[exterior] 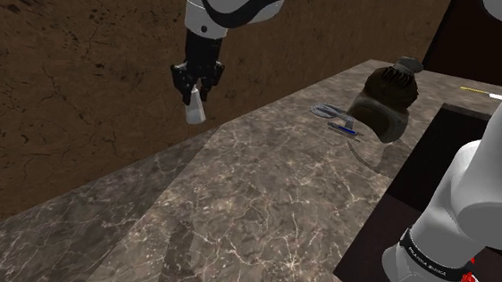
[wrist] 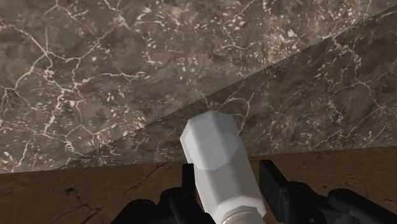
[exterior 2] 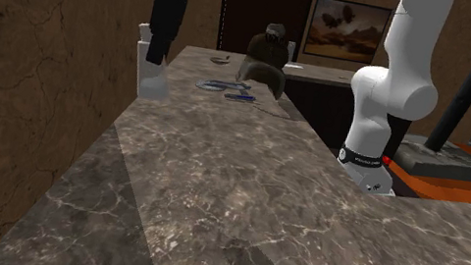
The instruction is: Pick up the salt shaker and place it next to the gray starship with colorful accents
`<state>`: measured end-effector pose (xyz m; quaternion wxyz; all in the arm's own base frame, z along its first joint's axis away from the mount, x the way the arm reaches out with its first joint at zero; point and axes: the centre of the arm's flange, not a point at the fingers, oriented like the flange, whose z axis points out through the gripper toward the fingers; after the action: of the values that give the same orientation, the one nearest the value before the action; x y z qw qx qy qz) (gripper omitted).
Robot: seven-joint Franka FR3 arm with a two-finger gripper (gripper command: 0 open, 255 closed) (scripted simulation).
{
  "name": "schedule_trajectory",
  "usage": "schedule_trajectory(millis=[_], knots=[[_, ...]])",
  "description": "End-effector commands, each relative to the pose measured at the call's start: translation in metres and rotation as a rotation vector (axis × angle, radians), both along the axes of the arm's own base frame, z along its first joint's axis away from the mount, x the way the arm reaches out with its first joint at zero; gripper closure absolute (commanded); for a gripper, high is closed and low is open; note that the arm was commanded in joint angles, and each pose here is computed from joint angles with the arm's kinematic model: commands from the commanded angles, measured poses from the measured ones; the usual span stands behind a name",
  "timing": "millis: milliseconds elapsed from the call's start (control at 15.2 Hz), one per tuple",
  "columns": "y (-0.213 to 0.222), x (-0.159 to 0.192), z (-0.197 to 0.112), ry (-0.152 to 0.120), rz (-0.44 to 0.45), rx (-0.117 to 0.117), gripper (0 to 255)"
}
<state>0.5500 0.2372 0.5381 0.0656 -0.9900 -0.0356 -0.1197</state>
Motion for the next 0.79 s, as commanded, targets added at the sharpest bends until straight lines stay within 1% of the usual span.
schedule_trajectory(millis=[0, 132, 726], knots=[[0.0, -0.001, 0.011, 0.0, 0.0, 0.0, 255], [0.0, -0.001, 0.017, 0.0, 0.0, 0.0, 255], [-0.119, 0.005, 0.018, 0.0, 0.0, 0.0, 255]])
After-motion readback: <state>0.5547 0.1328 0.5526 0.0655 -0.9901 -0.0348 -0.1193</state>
